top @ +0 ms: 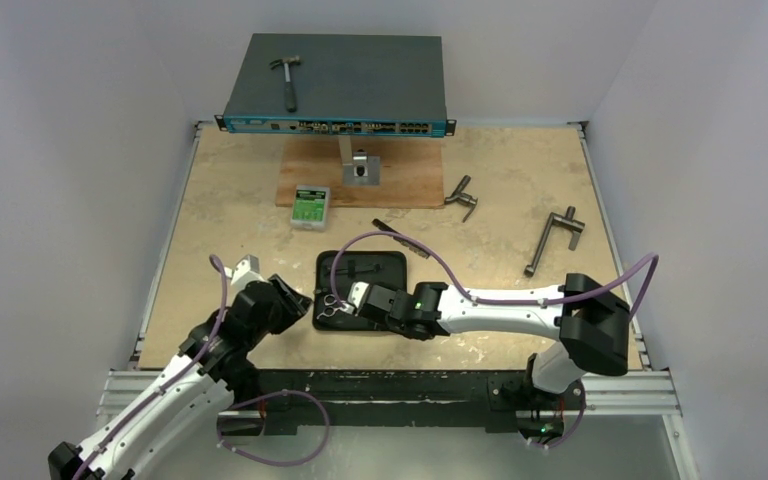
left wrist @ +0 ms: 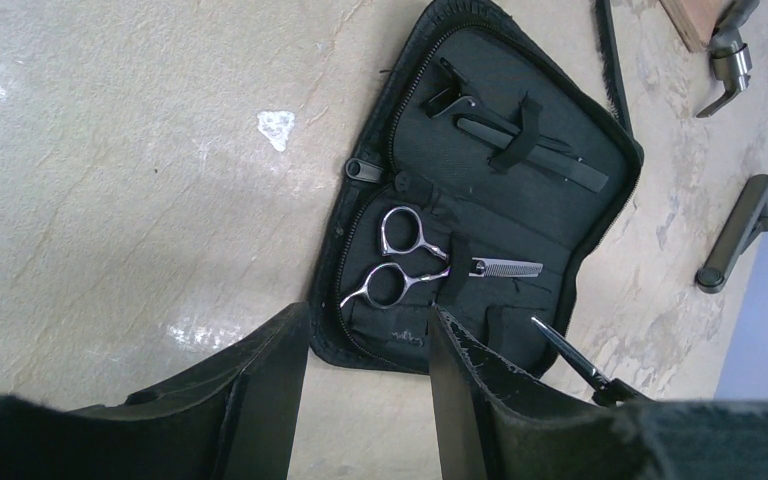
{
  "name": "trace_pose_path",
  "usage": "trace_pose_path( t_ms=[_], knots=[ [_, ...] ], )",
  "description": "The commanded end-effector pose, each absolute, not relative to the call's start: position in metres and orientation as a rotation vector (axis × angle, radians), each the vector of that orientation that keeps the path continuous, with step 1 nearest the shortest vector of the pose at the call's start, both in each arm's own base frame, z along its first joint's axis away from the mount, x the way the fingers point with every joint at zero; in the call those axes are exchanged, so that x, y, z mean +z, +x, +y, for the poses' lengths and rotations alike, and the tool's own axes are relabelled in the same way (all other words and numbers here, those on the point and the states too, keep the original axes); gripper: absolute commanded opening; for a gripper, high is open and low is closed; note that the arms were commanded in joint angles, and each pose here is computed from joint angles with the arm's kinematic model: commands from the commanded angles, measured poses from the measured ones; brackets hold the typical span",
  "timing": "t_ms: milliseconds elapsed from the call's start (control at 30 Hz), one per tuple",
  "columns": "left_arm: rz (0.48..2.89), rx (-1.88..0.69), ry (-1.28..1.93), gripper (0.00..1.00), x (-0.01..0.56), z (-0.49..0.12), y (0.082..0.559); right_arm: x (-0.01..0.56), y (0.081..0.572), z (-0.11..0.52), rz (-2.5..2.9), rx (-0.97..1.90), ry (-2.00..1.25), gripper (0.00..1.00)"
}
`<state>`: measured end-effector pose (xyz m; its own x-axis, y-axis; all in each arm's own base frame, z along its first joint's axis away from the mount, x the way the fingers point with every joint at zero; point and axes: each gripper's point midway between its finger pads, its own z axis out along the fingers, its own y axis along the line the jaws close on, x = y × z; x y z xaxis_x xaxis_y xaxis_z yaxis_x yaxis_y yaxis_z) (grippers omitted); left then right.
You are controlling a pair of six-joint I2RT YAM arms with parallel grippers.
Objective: Sort the hair-cutting tools
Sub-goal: Place the scissors in the hairdressing tool bag.
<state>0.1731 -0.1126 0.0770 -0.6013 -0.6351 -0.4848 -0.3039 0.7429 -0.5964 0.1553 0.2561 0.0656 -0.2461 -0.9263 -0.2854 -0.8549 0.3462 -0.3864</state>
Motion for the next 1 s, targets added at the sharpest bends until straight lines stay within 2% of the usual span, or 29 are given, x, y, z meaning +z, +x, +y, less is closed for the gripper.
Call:
trace_pose_path(
  t_ms=[0, 967],
  knots=[
    [2.232, -0.632, -0.684, 0.46, 0.073, -0.121, 0.18, 0.069, 0.152, 0.269, 2.107, -0.131, -1.591, 0.0],
    [2.329, -0.594, -0.679, 0.45, 0.048, -0.133, 0.186, 0.062, 0.138, 0.288, 2.168, -0.048, -1.615, 0.0]
  ],
)
